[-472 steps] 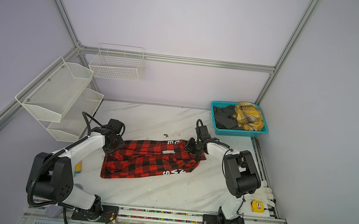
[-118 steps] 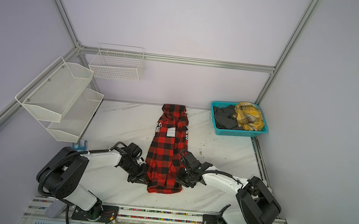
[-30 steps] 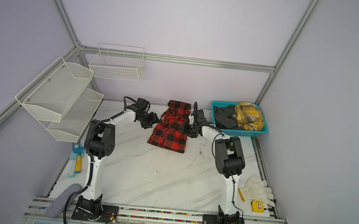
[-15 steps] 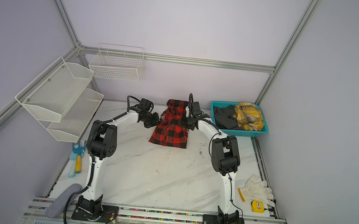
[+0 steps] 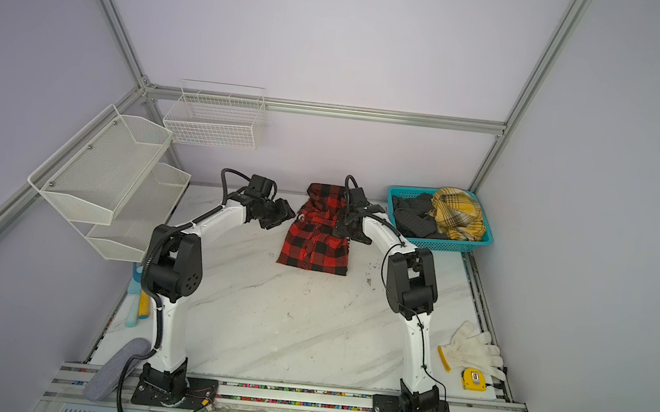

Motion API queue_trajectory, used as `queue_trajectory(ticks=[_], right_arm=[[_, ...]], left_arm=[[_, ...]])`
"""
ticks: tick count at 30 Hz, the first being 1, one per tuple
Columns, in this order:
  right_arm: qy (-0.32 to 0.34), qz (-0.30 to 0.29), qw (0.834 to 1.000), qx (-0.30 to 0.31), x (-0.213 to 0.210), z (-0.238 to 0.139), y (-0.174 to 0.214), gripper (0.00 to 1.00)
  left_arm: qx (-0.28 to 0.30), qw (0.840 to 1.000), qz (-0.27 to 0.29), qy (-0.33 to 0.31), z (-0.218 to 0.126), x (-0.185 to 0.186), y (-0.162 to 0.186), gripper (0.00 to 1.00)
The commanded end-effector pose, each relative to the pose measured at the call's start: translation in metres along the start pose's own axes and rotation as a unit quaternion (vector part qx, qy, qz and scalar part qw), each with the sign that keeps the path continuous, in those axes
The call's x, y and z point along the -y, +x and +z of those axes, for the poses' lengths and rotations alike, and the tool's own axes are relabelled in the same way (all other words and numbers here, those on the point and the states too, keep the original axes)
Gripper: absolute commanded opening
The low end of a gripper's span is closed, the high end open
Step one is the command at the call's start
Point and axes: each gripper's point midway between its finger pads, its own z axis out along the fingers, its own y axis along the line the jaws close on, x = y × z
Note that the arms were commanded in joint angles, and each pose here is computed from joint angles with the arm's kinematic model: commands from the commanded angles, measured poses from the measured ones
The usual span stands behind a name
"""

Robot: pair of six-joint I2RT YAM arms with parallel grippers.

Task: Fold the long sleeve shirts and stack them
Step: 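Press and smooth the folded bundle with both grippers, pulling it toward the robot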

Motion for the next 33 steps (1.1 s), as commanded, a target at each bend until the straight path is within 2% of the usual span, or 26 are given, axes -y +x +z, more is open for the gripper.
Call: queue_trajectory(ticks=[1, 3, 7, 8, 10, 15, 17, 21, 27, 30, 33], right_arm=[[-0.044, -0.014, 0.998, 0.035, -0.016, -0.057, -0.012, 0.93], [-0.069, -0.011, 0.997, 0.029, -0.021, -0.062, -0.003, 0.84], [-0.116, 0.011, 0.993, 0.001, -0.029, -0.054, 0.021, 0.38], [-0.123, 0.015, 0.992, -0.006, -0.030, -0.050, 0.027, 0.30], [-0.138, 0.016, 0.990, -0.021, -0.033, -0.041, 0.037, 0.23], [-0.139, 0.025, 0.988, -0.056, -0.028, -0.008, 0.063, 0.19], [-0.133, 0.031, 0.988, -0.073, -0.023, 0.010, 0.078, 0.17], [-0.079, 0.048, 0.992, -0.087, 0.004, 0.031, 0.098, 0.14], [-0.076, 0.062, 0.987, -0.128, 0.014, 0.012, 0.147, 0.14], [-0.089, 0.063, 0.983, -0.148, 0.010, -0.011, 0.176, 0.14], [-0.102, 0.068, 0.983, -0.138, 0.008, -0.041, 0.179, 0.14]], left_arm=[[0.003, 0.999, 0.035, 0.029, -0.033, 0.036, 0.019, 0.57], [-0.022, 0.998, 0.047, 0.042, -0.027, 0.051, 0.044, 0.51], [-0.052, 0.996, 0.055, 0.052, 0.000, 0.061, 0.069, 0.40], [-0.060, 0.995, 0.049, 0.056, 0.010, 0.061, 0.071, 0.39], [-0.072, 0.995, 0.041, 0.062, 0.026, 0.064, 0.071, 0.37], [-0.094, 0.993, 0.027, 0.072, 0.058, 0.068, 0.072, 0.37], [-0.090, 0.995, 0.025, 0.039, 0.066, 0.053, 0.071, 0.35], [-0.100, 0.995, -0.003, -0.021, 0.075, 0.010, 0.081, 0.31], [-0.138, 0.989, -0.021, -0.052, 0.060, -0.024, 0.121, 0.27], [-0.156, 0.986, -0.014, -0.055, 0.038, -0.031, 0.151, 0.26], [-0.155, 0.987, -0.008, -0.048, 0.008, -0.032, 0.169, 0.28]])
